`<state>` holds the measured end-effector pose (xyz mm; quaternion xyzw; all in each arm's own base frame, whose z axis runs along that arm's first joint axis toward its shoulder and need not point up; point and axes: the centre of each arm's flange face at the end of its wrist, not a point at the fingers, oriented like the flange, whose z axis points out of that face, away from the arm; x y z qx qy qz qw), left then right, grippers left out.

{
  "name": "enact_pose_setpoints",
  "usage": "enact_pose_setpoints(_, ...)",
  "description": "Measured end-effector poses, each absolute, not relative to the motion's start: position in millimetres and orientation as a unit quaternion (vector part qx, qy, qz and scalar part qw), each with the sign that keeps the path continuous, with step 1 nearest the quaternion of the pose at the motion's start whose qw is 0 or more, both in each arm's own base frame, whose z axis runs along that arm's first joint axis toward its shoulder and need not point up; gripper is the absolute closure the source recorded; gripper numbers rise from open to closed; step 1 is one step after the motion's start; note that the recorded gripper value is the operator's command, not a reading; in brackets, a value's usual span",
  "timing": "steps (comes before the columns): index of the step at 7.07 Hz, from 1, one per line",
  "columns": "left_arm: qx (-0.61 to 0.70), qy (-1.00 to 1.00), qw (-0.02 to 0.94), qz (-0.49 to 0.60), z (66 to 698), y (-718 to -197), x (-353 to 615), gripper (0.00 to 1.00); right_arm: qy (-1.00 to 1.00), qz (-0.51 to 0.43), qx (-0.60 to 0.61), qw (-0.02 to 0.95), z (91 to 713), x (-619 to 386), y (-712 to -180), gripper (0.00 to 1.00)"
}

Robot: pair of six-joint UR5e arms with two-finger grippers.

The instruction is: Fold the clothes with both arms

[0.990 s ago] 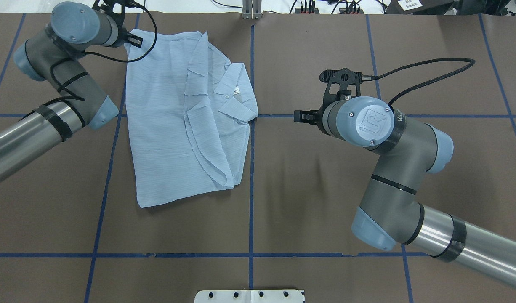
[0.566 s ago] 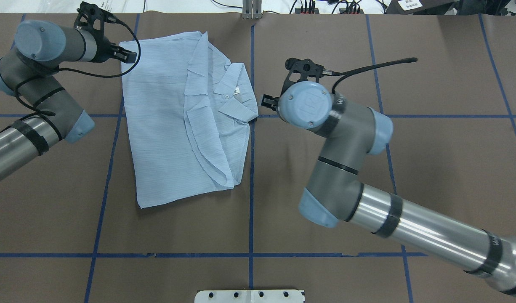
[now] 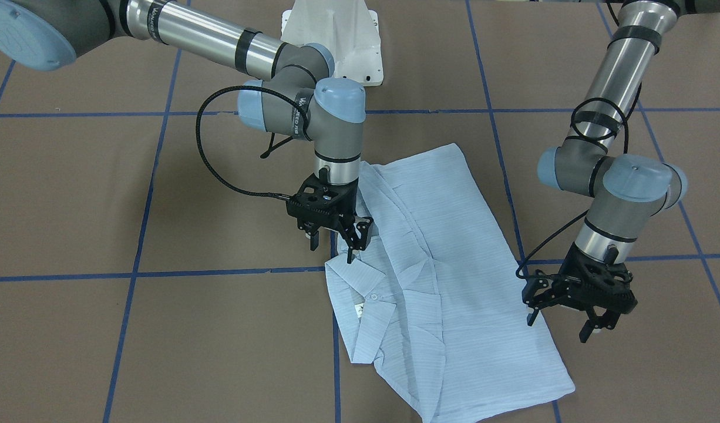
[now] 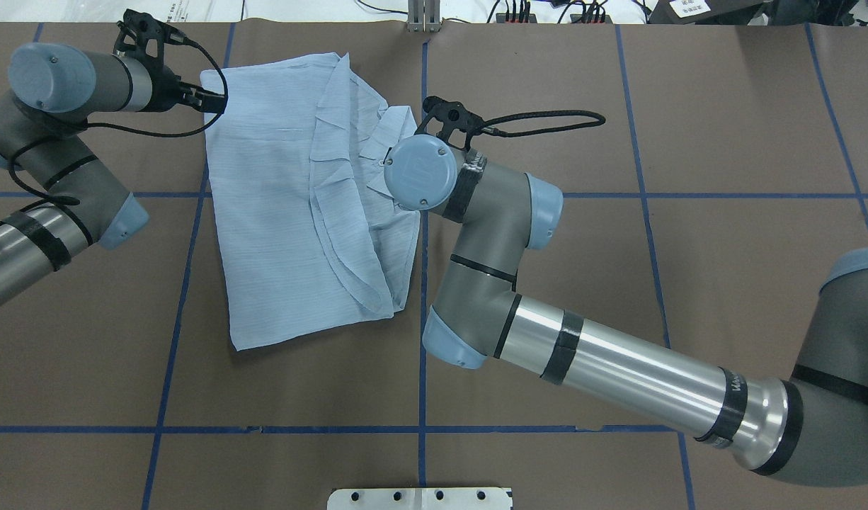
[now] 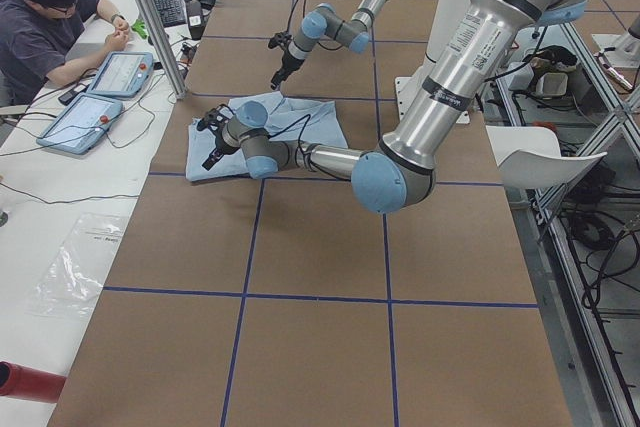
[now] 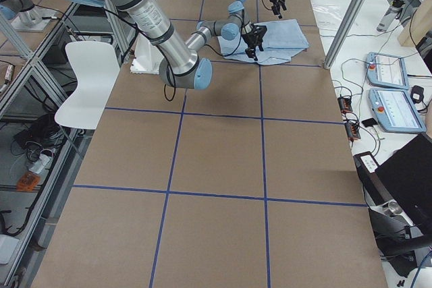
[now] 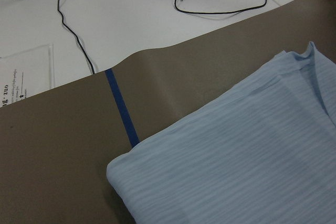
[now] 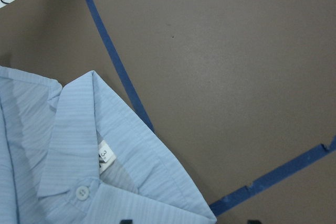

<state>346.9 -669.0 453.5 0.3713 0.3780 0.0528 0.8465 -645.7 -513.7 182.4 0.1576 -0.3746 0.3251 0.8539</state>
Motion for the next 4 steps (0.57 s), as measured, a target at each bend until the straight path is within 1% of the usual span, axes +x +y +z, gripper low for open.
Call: enact_pose_setpoints(4, 0.369, 0.378, 0.847, 0.052, 456.3, -666.8, 347.2, 0.0, -0.384, 0.333, 0.17, 0.844, 205.1, -675.2, -517.3, 0.3)
